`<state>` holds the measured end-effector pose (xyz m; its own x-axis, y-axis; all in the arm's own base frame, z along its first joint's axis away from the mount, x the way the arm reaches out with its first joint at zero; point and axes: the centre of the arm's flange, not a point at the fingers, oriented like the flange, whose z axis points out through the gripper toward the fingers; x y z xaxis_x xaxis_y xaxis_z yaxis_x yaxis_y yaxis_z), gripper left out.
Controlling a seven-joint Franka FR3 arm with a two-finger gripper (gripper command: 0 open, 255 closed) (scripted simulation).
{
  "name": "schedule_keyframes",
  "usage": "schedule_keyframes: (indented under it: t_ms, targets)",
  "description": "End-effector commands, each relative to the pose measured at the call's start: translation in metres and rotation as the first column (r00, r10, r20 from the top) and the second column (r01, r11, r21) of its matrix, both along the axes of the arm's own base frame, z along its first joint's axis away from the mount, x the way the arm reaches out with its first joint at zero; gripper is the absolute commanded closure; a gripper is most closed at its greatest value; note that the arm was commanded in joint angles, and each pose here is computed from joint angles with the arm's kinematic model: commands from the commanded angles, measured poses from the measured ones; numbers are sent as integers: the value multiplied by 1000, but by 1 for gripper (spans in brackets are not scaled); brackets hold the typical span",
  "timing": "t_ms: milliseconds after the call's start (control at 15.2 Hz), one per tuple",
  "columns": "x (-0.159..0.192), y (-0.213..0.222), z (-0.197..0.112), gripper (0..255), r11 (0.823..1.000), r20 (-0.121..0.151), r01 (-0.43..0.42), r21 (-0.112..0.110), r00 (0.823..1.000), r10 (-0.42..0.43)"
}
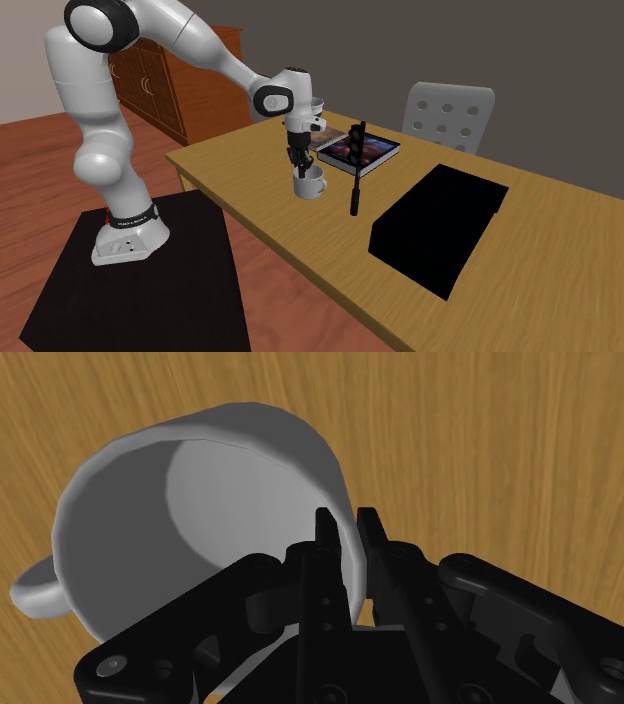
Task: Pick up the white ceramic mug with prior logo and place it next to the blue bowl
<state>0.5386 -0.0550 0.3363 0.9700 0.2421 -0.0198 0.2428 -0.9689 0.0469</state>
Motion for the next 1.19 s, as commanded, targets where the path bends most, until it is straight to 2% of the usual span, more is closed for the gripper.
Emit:
schedule_keyframes:
  t_ms: [0,1122]
  targets:
    - [0,0,0,255,1000,0,0,0,1000,0]
    - [0,0,89,255,1000,0,0,0,1000,0]
